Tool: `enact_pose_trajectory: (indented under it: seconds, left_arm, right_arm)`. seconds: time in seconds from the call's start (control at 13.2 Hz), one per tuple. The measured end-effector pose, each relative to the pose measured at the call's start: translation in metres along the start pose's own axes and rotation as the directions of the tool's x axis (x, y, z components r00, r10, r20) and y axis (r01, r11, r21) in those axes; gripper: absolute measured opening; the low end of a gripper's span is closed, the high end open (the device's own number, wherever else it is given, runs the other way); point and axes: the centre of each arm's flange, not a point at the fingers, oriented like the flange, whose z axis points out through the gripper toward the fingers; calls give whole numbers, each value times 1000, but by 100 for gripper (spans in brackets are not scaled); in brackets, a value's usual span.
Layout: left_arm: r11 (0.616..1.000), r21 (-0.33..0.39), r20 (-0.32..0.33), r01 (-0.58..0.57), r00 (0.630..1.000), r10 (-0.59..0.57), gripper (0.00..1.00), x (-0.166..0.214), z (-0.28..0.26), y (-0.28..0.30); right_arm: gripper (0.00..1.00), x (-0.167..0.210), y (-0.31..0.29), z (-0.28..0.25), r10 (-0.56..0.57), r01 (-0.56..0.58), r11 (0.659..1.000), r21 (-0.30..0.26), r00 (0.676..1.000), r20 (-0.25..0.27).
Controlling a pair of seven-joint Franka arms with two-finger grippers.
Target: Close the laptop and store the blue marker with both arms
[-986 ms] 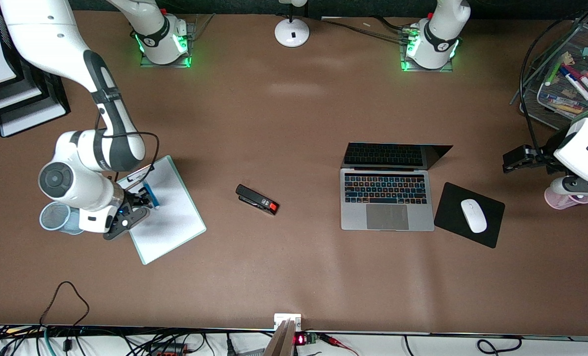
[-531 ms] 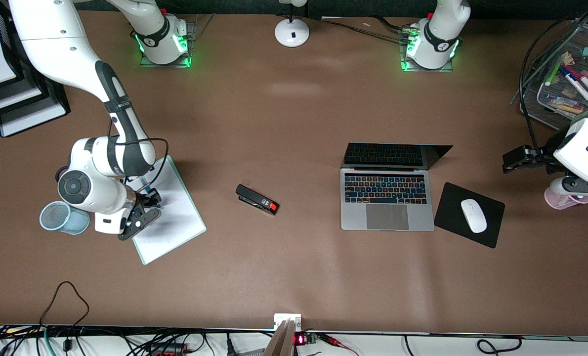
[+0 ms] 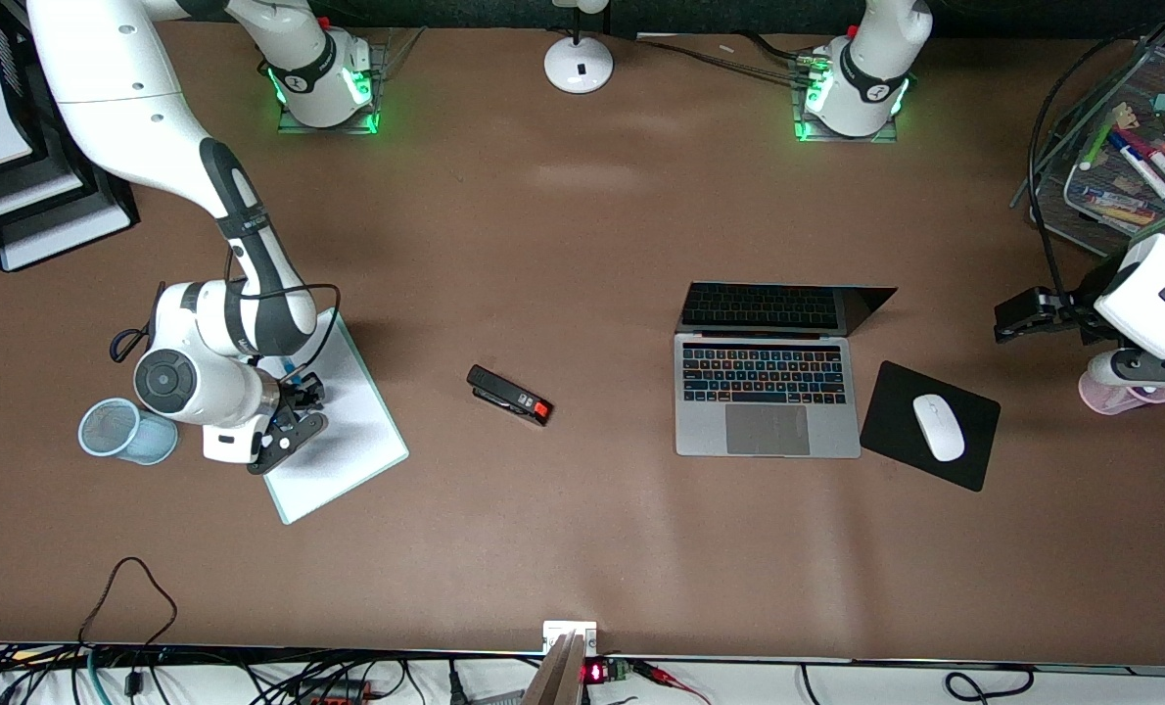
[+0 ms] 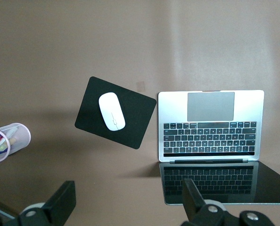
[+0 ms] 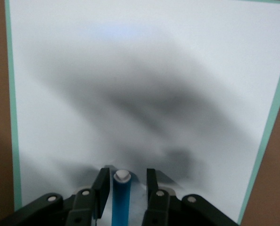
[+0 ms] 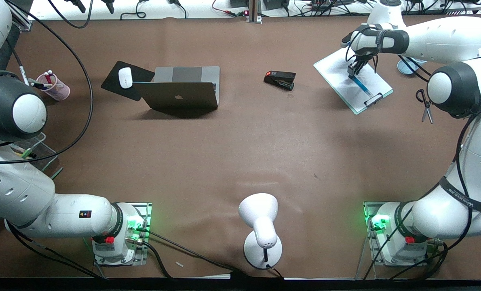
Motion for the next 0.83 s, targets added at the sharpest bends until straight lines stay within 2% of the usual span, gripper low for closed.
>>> enact_pose_trajectory:
  seconds: [0.3, 0.53, 0.68, 0.76, 0.83]
  left_arm:
    - [1000, 0, 2, 0, 1000, 0, 100, 0, 0, 1]
    - [1000, 0, 33, -1, 999, 1, 100, -3, 4, 3]
    - [1000, 1, 65, 2, 998, -2, 100, -6, 7, 5]
    - [1000, 2, 101, -4, 995, 4, 100, -8, 14, 10]
    - [1000, 4, 151, -12, 989, 12, 100, -10, 26, 17]
  right_arm:
    - [36, 0, 1, 0, 1, -1, 1000, 0, 1000, 0]
    - [34, 0, 0, 2, 1, -1, 1000, 1, 1000, 2]
    - [31, 0, 0, 4, -1, 1, 1000, 3, 1000, 5]
    - [26, 0, 0, 4, -1, 1, 1000, 3, 1000, 5]
    - [26, 0, 0, 4, -1, 1, 1000, 3, 1000, 5]
